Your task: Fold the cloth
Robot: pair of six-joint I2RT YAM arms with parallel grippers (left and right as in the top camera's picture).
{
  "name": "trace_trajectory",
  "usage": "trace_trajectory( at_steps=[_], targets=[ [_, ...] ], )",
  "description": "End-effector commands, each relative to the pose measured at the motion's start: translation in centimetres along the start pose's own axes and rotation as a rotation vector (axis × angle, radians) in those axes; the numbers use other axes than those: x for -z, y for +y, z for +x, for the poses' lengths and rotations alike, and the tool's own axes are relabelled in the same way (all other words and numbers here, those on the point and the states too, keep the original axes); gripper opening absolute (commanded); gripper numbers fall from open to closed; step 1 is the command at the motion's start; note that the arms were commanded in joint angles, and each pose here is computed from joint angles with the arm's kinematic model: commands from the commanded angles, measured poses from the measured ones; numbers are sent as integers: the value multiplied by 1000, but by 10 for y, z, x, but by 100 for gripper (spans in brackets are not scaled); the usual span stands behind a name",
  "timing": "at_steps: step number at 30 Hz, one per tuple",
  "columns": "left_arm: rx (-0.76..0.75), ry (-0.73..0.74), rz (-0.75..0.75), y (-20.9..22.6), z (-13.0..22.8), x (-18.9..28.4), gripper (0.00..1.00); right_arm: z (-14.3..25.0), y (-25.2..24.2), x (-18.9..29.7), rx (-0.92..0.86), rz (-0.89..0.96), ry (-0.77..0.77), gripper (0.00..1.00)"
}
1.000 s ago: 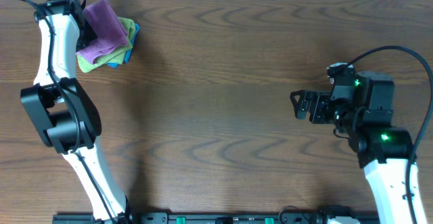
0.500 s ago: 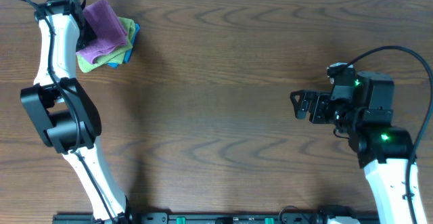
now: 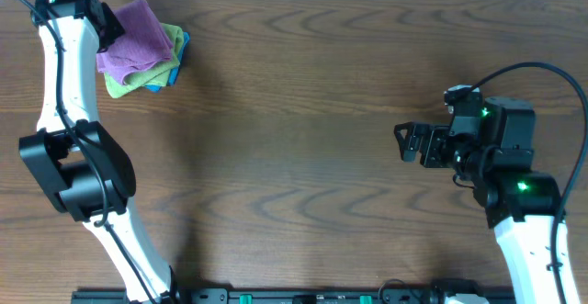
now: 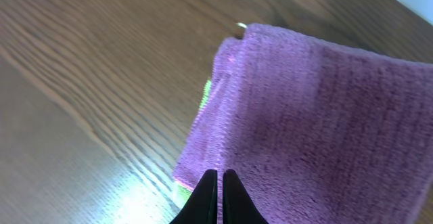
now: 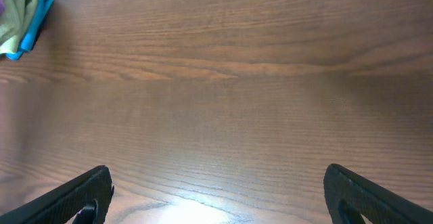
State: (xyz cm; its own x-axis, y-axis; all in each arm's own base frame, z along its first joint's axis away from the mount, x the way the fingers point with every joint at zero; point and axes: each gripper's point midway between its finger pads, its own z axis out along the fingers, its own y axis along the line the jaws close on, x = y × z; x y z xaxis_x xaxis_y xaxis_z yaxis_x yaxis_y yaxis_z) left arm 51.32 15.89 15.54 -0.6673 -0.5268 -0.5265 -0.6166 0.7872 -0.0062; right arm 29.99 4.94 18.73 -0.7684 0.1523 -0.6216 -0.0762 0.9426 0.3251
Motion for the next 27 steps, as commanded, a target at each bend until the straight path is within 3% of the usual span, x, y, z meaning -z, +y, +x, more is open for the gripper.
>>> trace_trajectory(
  at_steps=[1,6,19,27],
  targets=[
    [1,-6,89,-15,-5,13,6,1,1,1,-17,-9,-3,99],
    [-1,35,141,-27,5,5,6,1,1,1,-17,-9,-3,99],
    [-32,145,27,-17,43,-55,6,1,1,1,-17,-9,-3,99],
    [-34,126,35,-19,38,-55,6,1,1,1,-17,-9,-3,99]
  ],
)
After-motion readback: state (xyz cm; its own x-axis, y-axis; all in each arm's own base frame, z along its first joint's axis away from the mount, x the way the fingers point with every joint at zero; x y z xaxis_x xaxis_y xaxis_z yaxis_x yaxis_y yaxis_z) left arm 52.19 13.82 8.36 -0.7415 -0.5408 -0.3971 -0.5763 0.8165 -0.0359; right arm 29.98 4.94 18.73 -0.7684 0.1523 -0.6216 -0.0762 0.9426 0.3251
